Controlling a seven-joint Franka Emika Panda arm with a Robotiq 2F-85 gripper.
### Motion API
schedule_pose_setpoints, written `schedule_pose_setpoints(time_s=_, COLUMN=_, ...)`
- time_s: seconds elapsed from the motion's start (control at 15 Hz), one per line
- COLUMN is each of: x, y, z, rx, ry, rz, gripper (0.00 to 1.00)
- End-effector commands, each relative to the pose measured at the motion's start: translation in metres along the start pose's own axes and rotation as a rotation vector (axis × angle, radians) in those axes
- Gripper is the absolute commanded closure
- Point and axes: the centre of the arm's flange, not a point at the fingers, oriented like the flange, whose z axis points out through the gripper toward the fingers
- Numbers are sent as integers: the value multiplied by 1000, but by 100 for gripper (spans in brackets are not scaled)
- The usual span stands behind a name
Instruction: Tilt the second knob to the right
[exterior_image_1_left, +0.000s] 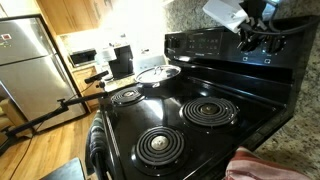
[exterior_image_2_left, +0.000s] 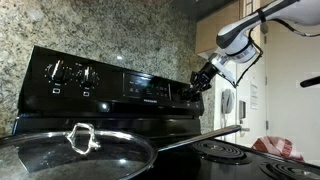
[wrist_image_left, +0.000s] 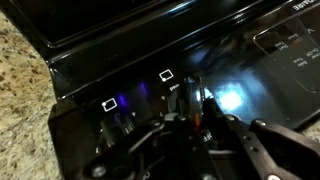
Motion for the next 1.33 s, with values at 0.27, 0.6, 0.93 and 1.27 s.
schedule_pose_setpoints(time_s=0.27, x=3, y=1, z=1, rx=-10, ry=-3, rz=16, gripper=44)
schedule_pose_setpoints(time_s=0.6, x=3, y=2, z=4, rx=-1, ry=-22, rz=18, gripper=44)
schedule_pose_setpoints(time_s=0.93, x=4, y=4, z=3, rx=-4, ry=-20, rz=19, gripper=44)
schedule_pose_setpoints(time_s=1.27, x=-12, y=5, z=-8, rx=-13, ry=11, rz=1, gripper=0)
